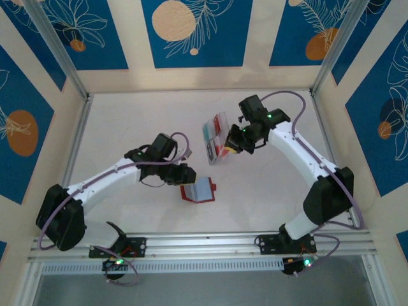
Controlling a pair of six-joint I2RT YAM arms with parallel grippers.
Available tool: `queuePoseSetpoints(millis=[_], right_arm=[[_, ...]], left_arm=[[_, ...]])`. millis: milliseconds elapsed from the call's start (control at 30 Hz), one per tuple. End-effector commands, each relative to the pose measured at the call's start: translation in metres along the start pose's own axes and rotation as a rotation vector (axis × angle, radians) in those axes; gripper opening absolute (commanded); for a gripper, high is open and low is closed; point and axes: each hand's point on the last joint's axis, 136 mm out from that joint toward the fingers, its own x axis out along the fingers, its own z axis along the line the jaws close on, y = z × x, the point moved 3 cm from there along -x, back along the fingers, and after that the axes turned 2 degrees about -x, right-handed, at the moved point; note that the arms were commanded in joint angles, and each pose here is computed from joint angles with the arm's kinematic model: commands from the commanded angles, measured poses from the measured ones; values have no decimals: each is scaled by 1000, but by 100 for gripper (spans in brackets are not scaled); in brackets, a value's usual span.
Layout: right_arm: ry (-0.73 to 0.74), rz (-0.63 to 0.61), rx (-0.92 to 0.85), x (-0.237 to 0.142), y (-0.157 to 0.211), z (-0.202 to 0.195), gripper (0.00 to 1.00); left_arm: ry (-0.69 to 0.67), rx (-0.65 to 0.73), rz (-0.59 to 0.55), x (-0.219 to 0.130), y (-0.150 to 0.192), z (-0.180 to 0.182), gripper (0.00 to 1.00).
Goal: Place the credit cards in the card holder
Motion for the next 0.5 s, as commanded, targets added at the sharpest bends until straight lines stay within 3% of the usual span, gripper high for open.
queuePoseSetpoints(millis=[0,233,467], right_arm=[[150,-72,-72,5,-22,-12,0],[276,-121,-207,28,-49,-14,0],[306,-187,-326,41,-65,-5,0]], left_arm=[[-96,24,38,10,10,14,24],[-189,8,67,25,21,42,22],[-188,-36,91,39,30,56,20]])
